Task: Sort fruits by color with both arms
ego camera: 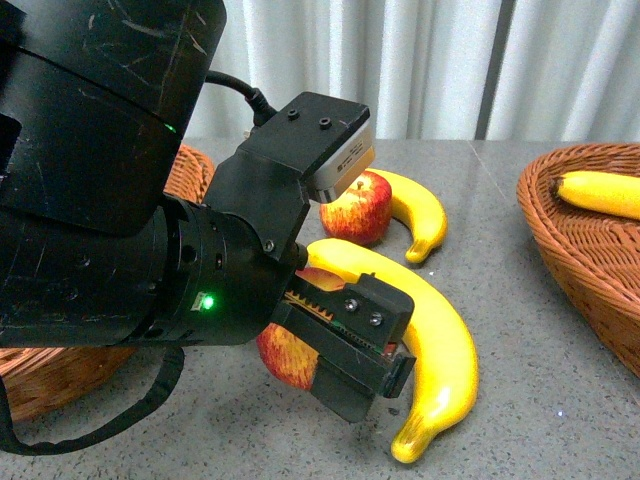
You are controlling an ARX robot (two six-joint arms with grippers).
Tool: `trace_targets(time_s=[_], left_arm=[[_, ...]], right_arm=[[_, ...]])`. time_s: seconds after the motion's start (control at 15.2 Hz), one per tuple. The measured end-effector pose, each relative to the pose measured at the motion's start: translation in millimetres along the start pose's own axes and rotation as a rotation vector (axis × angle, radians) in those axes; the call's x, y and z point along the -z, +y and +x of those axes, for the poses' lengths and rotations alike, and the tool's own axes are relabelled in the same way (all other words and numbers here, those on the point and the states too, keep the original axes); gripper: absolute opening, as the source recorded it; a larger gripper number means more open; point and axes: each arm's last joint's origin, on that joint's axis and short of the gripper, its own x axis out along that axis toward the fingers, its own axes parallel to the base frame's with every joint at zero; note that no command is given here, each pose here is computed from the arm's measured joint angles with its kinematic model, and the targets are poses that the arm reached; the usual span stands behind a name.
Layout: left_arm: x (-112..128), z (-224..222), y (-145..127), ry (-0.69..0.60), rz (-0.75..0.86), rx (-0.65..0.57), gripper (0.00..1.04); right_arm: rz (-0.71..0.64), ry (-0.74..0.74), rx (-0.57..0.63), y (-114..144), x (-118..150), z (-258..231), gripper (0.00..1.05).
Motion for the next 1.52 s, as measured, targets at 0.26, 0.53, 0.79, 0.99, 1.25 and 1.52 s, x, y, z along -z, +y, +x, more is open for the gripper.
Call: trace_targets(time_s=[0.26, 0.53, 0.79, 0.99, 1.25, 1.52], left_arm=[[-2, -2, 1, 0.011, 0.008, 0.005, 0.62], [-28, -34, 15, -0.114, -0.012, -0.08, 0.61], [-48, -109, 73, -0.302, -0.246, -0.411, 0.61], [31, -100, 102, -0.124, -0.583, -0.508, 0.61], [-28, -117, 64, -0.277, -0.379, -0.419, 0.98], [-46, -116, 59, -0.32, -0.325, -0.381, 0.98]], right_arm=[[0.0, 0.0, 0.0, 0, 0, 0, 0.98], [0.0, 0.0, 0.0, 0, 0, 0, 0.98], [0.0, 0.0, 0.0, 0, 0, 0, 0.98], [0.0, 0.0, 0.0, 0, 0, 0, 0.98], [0.0, 0.0, 0.0, 0, 0, 0, 0.98], [0.0, 0.0, 0.0, 0, 0, 0, 0.98]])
